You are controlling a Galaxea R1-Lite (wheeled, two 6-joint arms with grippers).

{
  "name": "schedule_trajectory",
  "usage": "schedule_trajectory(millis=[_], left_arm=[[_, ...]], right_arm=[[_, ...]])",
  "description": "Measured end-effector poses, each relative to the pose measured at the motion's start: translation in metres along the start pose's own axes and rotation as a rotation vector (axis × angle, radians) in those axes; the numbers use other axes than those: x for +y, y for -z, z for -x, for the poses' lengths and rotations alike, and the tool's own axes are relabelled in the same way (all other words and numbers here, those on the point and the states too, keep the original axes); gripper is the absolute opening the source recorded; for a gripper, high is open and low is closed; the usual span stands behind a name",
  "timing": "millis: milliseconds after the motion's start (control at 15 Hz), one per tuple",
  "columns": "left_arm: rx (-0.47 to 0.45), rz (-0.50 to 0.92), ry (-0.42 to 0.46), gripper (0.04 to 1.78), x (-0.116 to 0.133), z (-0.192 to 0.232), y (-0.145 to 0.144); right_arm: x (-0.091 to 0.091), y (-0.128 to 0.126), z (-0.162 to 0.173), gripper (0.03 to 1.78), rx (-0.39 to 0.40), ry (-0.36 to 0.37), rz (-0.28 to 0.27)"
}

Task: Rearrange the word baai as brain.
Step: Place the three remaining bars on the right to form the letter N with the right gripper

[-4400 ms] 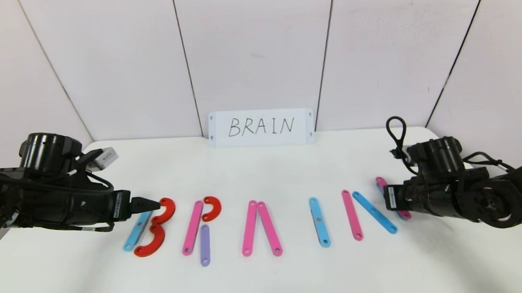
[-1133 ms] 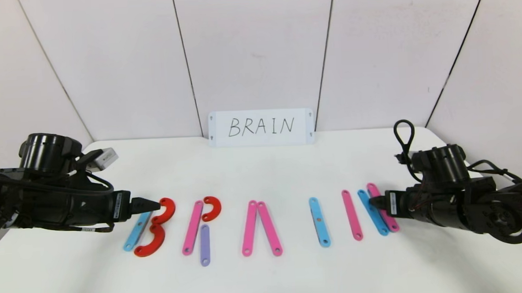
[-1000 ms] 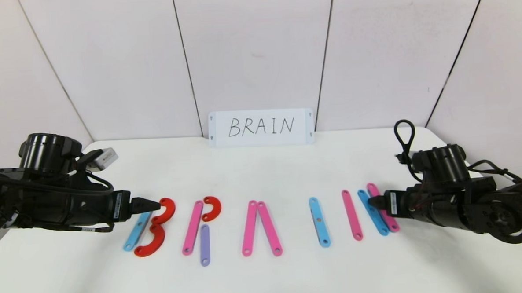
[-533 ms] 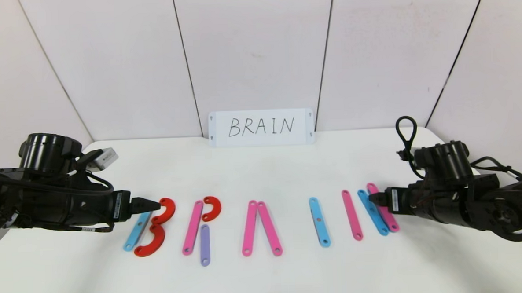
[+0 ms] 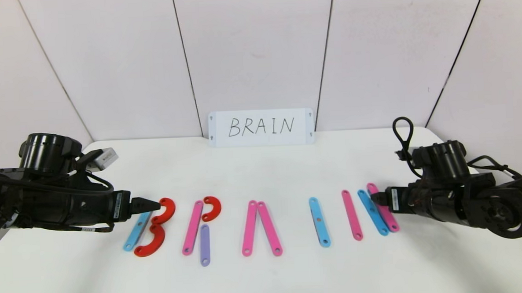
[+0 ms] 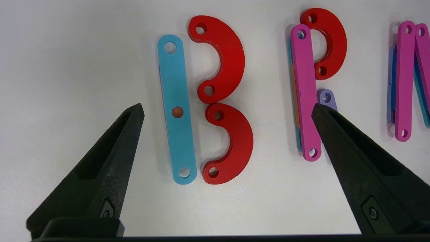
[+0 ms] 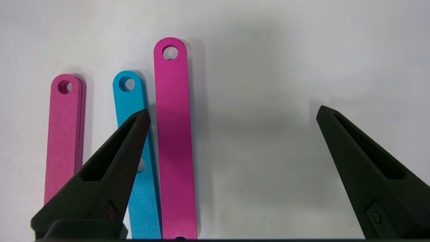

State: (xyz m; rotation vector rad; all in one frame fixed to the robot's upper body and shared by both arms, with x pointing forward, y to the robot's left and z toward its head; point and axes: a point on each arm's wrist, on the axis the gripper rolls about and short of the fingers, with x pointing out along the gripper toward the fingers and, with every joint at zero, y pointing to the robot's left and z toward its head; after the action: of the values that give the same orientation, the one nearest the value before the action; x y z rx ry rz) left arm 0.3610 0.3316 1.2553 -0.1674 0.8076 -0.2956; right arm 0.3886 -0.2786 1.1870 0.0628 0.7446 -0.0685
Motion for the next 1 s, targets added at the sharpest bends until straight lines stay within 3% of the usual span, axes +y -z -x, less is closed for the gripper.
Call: schedule_trajectory(millis=[400, 600, 1000], left_arm=[[0.000, 0.000, 0.000, 1.74, 0.000, 0.000, 0.000], [0.000, 0.000, 0.000, 1.74, 0.000, 0.000, 0.000], [0.000, 0.000, 0.000, 1.74, 0.000, 0.000, 0.000]], right_arm=[[-0.001, 0.002, -0.005, 1.74, 0.013, 0.012, 0.004], [-0.004, 0.001, -0.005, 1.74, 0.004, 0.054, 0.015], [-0.001, 0.000, -0.011, 1.74, 0.004, 0.049, 0.022]])
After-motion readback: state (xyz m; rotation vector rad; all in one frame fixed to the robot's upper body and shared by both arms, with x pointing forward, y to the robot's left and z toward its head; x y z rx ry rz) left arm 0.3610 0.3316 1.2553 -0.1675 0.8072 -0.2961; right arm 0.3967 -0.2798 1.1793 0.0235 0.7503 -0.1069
